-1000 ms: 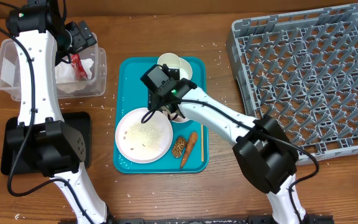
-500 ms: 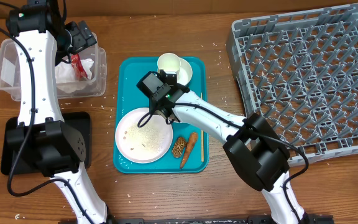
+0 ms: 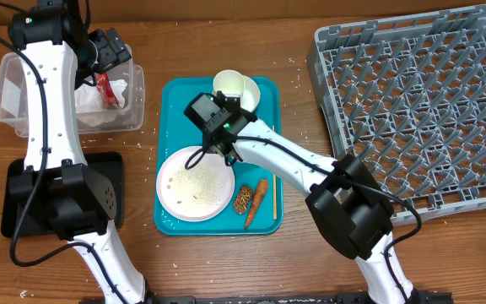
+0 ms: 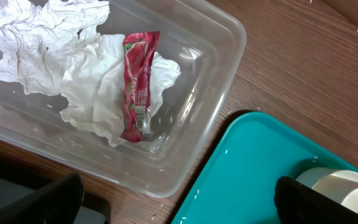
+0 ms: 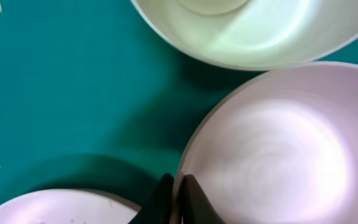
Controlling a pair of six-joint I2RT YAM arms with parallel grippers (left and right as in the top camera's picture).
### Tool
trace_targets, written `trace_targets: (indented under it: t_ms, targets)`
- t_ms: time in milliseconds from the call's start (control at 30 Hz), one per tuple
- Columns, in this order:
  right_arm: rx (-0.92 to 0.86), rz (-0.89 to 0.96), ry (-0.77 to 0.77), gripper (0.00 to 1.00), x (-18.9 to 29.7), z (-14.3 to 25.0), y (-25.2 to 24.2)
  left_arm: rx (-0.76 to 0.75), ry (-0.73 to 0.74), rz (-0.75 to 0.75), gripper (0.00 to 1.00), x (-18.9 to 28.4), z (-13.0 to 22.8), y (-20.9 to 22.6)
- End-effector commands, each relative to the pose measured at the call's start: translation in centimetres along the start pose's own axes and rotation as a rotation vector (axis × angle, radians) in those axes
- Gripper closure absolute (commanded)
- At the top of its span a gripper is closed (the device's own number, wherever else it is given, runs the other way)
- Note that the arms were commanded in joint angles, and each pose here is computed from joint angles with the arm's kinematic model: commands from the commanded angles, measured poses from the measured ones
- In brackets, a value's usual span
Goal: Sort waste into correct bins and load items into the dishwasher
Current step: 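Carry pink bowl right and place it in grey dish rack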
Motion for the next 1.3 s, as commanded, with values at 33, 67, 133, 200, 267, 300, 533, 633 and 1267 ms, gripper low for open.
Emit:
trace_targets:
  t_ms: [33, 67, 133, 200, 267, 300, 533, 633, 1267]
  targets:
    - [-0.007, -0.051, -0.017, 0.96, 2.1, -1.1, 1.0, 0.008, -0.022, -0.004, 0.0, 0.8, 0.0, -0.2]
    - [-0.008, -0.053, -0.02, 0.96, 2.7, -1.3, 1.1, 0.008, -0.022, -0.004, 0.0, 0.8, 0.0, -0.2]
    - [-0.015, -0.061, -0.03, 0.96, 4.8, -2.4, 1.1, 0.008, -0.022, -0.004, 0.0, 0.8, 0.0, -0.2]
    - [-0.031, -0.057, -0.035, 0.96, 6.8, -3.6, 0.6, 0.008, -0.022, -0.004, 0.0, 0.8, 0.0, -0.2]
    - [-0.051, -0.045, -0.038, 0.96, 9.0, -4.9, -0.3, 0.008, -0.022, -0.004, 0.0, 0.8, 0.0, -0.2]
    - [-0.065, -0.037, -0.039, 0.96, 10.2, -5.7, -1.0, 0.008, -0.022, -0.004, 0.0, 0.8, 0.0, -0.2]
    - [-0.054, 0.001, -0.097, 0.96, 16.9, -11.1, -7.2, 0.008, -0.022, -0.004, 0.0, 0.8, 0.0, -0.2]
    - [-0.093, 0.009, -0.15, 0.96, 19.0, -14.4, -12.1, 0.008, -0.022, -0.004, 0.0, 0.8, 0.0, -0.2]
    - [-0.362, -1.048, -0.146, 0.96, 17.8, -22.7, -42.6, 0.008, -0.022, -0.004, 0.0, 0.8, 0.0, -0.2]
Point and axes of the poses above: each gripper's point midway between its finger pads, its own x axis back along the fingers, its own y axis along the line the jaws close on, z = x × y, the point moved 8 cm from there along x, back along the fingers, and after that the axes turned 8 degrees about -x, right-handed, at the moved point
